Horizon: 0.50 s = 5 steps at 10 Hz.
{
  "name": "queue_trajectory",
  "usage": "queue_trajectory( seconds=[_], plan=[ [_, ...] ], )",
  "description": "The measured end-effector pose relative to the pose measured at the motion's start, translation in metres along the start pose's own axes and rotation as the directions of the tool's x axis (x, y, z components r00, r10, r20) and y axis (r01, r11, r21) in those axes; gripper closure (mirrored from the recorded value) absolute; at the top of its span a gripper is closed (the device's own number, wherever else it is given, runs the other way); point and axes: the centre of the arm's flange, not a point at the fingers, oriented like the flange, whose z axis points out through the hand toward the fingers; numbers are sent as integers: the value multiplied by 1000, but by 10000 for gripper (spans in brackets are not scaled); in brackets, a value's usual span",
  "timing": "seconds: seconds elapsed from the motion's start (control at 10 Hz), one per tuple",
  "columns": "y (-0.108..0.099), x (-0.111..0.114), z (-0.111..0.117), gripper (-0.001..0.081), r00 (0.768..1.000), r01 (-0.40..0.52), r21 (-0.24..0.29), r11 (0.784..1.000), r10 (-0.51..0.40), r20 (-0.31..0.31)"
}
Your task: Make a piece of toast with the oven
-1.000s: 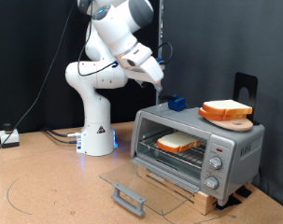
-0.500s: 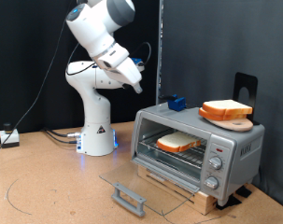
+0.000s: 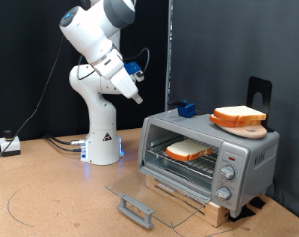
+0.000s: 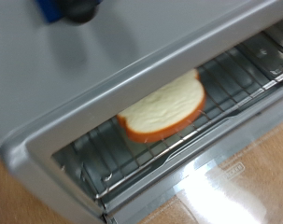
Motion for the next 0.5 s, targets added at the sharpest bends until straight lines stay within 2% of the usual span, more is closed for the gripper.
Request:
queue_trajectory(
  seconds=[0.1,0.3,0.4,0.5],
  plan=[
    [12,-2,-4,-3,991,-126,-1,992,125,-47],
    [36,-11,-10,-3,932,-346,35,938,347,-106],
    [36,-11,-9,-3,947,-304,26,952,305,-98],
    [35,-14,-6,-3,927,-368,47,929,371,-55]
  ],
)
